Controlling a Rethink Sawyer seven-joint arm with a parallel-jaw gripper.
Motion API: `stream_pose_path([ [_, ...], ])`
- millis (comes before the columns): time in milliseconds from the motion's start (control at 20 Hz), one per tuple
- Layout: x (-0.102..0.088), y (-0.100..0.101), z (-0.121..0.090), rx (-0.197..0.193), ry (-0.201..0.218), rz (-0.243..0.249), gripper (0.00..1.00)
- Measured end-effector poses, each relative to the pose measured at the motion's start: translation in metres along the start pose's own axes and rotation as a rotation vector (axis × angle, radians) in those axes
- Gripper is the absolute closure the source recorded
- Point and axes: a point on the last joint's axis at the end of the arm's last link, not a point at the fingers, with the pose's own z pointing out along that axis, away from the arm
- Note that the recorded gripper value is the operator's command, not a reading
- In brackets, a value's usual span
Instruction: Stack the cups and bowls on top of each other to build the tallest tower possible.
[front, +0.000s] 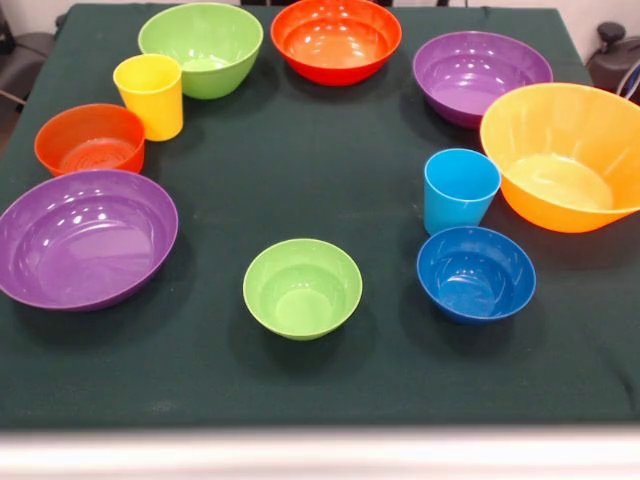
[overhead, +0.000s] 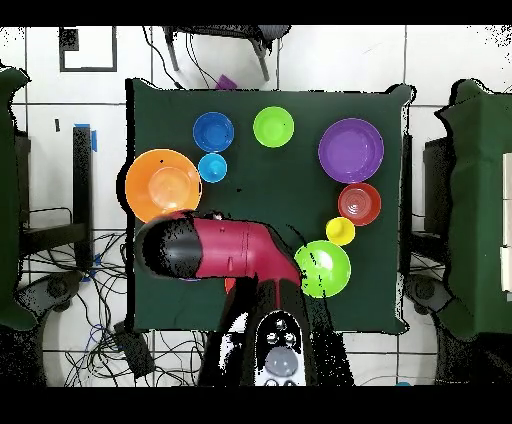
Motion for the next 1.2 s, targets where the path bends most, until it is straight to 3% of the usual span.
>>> stream_pose_path([
  [650,-0.048,-0.044,0.050,-0.001,0.003,0.058,0.00],
  [1200,-0.101,-0.075,0.100,-0.009,-0.030,0.091,0.00],
])
